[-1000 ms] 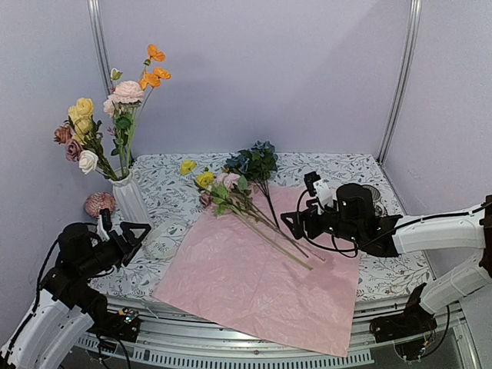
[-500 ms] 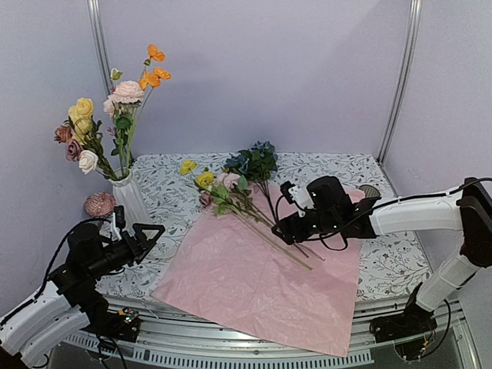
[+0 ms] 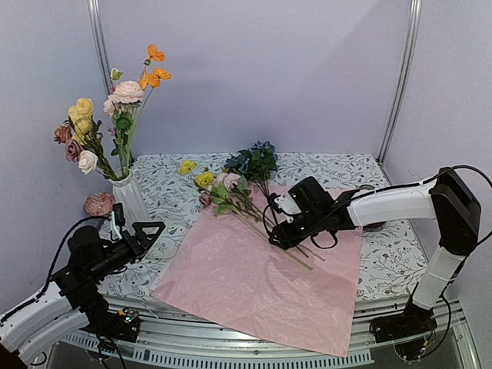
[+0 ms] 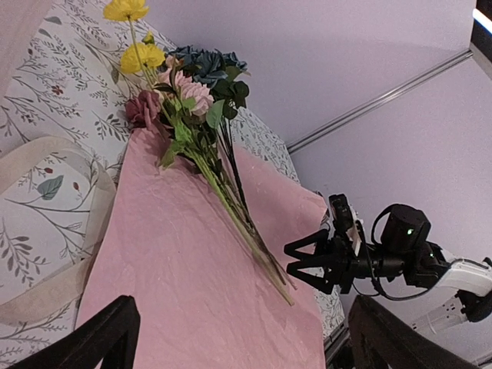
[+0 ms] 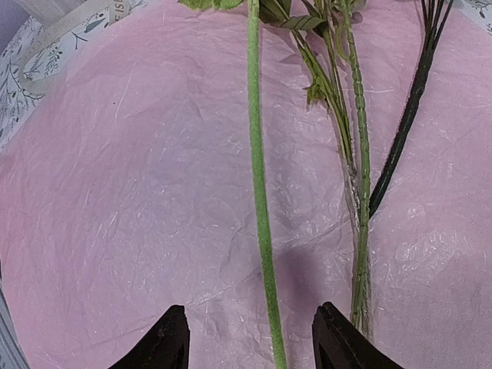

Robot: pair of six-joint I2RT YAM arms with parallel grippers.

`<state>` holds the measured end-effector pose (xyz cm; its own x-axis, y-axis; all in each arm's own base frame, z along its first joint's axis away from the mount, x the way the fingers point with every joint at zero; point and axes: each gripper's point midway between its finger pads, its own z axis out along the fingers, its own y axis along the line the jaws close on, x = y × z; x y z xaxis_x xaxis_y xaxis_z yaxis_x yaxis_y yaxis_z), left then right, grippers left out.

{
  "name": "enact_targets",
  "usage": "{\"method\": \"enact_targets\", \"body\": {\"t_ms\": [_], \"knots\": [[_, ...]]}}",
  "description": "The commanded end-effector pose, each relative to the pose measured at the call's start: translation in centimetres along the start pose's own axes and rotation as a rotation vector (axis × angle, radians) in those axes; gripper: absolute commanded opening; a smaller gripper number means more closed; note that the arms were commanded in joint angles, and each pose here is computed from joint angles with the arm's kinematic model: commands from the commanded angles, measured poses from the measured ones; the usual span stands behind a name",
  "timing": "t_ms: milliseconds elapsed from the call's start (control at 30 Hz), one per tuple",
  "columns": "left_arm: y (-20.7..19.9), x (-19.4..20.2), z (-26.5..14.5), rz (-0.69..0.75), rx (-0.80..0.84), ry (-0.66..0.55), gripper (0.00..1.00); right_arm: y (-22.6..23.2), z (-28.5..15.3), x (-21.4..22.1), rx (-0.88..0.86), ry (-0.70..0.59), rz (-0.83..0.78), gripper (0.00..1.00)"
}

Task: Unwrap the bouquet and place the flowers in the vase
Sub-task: Pick up the fake flower from the flattened wrapping paper.

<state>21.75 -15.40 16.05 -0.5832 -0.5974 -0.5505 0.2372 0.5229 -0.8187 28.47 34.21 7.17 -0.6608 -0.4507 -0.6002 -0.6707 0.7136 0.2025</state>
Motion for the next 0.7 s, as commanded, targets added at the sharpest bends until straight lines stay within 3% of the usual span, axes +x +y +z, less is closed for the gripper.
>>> {"method": "enact_targets", "body": {"t_ms": [0, 667], "knots": [[-0.7, -0.5, 0.1, 0.028, 0.037, -0.034, 0.97, 0.1, 0.8, 1.4, 0.006, 0.079, -0.032, 0.55], [-0.8, -0.7, 1.2, 0.041, 0.026, -0.028, 0.96, -0.3, 3.4, 2.5, 0.051, 0.188, -0.072, 0.39]]}}
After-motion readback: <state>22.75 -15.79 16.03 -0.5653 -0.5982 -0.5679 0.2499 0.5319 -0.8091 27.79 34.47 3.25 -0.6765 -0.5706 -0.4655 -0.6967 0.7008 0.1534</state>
